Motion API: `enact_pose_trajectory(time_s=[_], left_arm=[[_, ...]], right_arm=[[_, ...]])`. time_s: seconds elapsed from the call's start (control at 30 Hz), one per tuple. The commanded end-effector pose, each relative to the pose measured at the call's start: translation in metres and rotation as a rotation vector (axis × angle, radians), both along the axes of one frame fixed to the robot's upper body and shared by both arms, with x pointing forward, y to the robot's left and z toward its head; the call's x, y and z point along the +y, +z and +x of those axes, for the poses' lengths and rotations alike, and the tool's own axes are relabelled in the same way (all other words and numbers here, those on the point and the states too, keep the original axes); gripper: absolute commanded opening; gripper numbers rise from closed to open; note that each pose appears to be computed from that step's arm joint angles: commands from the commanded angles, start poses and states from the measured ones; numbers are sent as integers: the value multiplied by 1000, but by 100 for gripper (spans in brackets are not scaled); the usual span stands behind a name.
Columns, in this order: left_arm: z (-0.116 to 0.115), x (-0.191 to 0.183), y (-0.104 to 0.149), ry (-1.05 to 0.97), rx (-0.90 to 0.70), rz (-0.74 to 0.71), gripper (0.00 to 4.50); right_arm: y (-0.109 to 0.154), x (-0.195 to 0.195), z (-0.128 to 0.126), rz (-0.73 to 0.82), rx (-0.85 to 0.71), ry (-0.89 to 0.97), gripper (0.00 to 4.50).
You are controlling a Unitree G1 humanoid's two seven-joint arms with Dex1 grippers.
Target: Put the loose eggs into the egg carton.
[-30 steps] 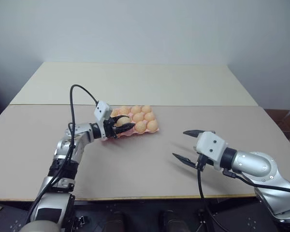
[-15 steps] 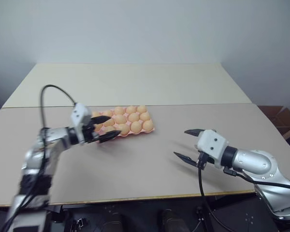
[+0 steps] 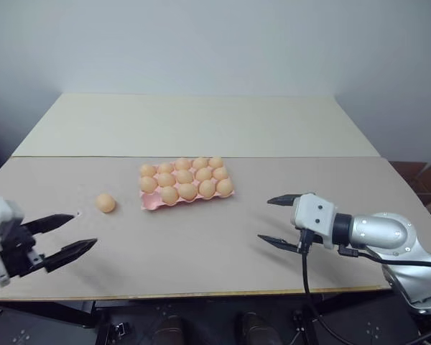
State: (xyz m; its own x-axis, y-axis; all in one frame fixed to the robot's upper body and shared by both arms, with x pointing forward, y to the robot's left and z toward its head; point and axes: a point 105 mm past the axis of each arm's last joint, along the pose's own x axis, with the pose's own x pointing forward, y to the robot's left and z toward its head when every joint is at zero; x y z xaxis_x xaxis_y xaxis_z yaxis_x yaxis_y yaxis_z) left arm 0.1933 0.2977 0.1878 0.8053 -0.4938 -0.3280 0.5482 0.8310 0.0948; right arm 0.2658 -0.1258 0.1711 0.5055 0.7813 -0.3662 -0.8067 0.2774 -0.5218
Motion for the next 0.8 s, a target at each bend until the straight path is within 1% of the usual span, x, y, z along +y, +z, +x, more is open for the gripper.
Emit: enact_pose_trajectory(time_s=[0.03, 0.23, 0.37, 0.4, 0.47, 0.53, 0.57, 0.67, 0.73, 0.8], left_arm=[[-7, -1, 11, 29, -38, 15, 446], [-5, -5, 6, 63, -33, 10, 446], [11, 5, 1, 173, -56, 2, 446], [20, 10, 0, 224, -72, -3, 446], [46, 15, -4, 338, -116, -29, 446], [69, 8, -10, 370, -138, -52, 446], [75, 5, -11, 370, -142, -56, 446], [101, -4, -16, 401, -169, -72, 446], [113, -4, -20, 430, -180, -31, 446], [128, -1, -21, 493, -193, -58, 446]], right_arm=[[11, 5, -2, -1, -44, 48, 450], [9, 8, -1, -12, -40, 71, 450], [8, 8, -1, -16, -38, 72, 450], [8, 8, -2, -16, -36, 71, 450], [7, 8, -2, -15, -34, 66, 450], [7, 8, -2, -16, -34, 61, 450], [6, 8, -2, -16, -35, 60, 450], [8, 6, 0, -20, -47, 40, 450], [8, 5, 1, -23, -52, 32, 450], [8, 3, 0, -26, -55, 18, 450]])
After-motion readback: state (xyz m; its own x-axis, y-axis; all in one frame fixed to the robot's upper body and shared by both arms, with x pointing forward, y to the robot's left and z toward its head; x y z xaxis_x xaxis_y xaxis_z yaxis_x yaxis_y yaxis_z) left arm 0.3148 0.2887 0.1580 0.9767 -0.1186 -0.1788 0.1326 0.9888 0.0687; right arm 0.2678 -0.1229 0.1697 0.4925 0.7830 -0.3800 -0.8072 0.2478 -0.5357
